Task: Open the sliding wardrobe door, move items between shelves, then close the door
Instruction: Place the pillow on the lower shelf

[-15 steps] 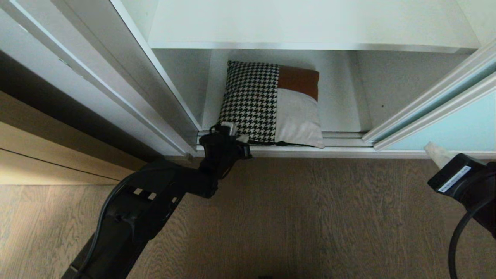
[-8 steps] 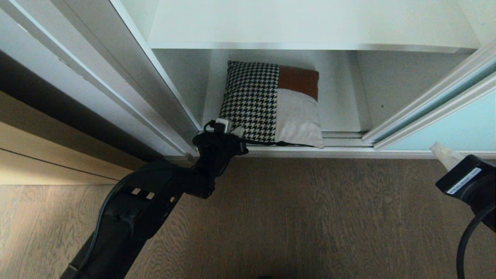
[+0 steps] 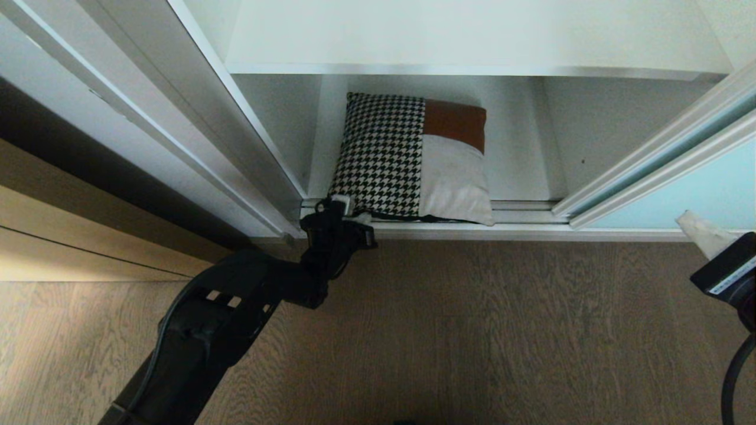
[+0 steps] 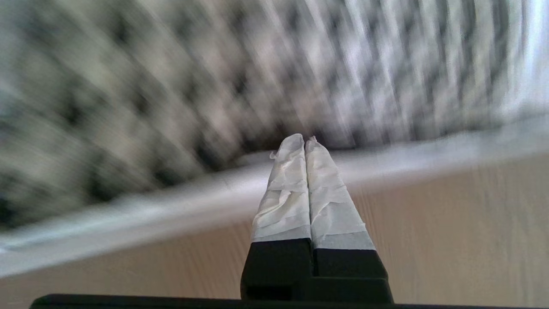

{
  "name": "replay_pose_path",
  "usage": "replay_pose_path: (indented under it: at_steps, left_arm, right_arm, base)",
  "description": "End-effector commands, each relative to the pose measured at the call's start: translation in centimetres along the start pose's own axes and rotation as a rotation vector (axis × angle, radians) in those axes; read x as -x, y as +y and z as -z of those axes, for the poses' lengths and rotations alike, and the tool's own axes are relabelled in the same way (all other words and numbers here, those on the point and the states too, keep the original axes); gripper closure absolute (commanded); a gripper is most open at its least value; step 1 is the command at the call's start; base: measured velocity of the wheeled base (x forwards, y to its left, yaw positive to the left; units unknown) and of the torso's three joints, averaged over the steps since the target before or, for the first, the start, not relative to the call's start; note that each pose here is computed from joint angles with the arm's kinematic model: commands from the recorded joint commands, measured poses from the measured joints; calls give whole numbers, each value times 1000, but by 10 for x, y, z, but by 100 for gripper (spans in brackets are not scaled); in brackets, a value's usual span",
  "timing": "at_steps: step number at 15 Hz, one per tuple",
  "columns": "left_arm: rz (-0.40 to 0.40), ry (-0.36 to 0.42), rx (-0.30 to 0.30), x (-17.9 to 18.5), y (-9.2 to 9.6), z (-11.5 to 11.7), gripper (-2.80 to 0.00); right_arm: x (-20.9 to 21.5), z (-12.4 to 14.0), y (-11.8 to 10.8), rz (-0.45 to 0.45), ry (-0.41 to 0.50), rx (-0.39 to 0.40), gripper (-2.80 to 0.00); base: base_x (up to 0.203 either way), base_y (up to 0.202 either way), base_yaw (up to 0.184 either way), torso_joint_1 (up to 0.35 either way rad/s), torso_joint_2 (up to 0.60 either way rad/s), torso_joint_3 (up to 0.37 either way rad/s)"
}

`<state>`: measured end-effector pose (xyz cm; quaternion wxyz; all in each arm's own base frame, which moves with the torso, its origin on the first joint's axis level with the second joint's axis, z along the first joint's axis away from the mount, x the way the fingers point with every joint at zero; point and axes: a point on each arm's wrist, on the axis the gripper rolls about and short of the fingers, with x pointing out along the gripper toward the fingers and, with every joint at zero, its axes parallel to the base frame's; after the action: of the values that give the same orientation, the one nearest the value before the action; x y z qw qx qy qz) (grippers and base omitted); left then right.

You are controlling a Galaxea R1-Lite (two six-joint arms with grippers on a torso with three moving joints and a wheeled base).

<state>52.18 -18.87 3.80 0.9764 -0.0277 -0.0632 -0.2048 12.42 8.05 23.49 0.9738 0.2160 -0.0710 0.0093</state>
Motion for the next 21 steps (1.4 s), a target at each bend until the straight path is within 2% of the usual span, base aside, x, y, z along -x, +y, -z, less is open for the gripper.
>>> replay_pose_path:
  at_steps: [1, 3, 5, 6, 7, 8, 10, 12, 21]
  left_arm:
    - [-126, -76, 56, 1, -3, -48, 0]
    - [-163, 9, 93, 9, -20, -45, 0]
    - [-138, 141, 130, 23, -45, -27, 0]
    - [-118, 235, 173, 30, -62, -20, 0]
    - [-108, 288, 226, 32, -73, -18, 0]
    - [-91, 310, 252, 31, -78, -20, 0]
    - [-76, 290, 268, 19, -81, -23, 0]
    - [-91, 270, 267, 7, -81, -9, 0]
    - [-108, 227, 260, 7, -80, -4, 0]
  right_arm:
    - [2, -5, 0, -25, -14, -13, 0]
    - [-2, -2, 3, -39, -1, -8, 0]
    - [1, -2, 1, -52, 1, -13, 0]
    - [3, -5, 0, -59, -6, -19, 0]
    - [4, -6, 0, -63, -10, -23, 0]
    - [5, -6, 0, -65, -10, -22, 0]
    - [6, -5, -1, -69, -4, -22, 0]
    - [5, -2, -1, -76, 7, -15, 0]
    - [4, 7, -2, -87, 44, 1, 0]
  base:
    - [0, 0, 0, 0, 0, 0]
    - [0, 0, 0, 0, 0, 0]
    - [0, 0, 0, 0, 0, 0]
    - [0, 0, 0, 0, 0, 0]
    - [0, 0, 0, 0, 0, 0]
    - [0, 0, 0, 0, 0, 0]
    - [0, 0, 0, 0, 0, 0]
    - [0, 0, 0, 0, 0, 0]
    - [0, 0, 0, 0, 0, 0]
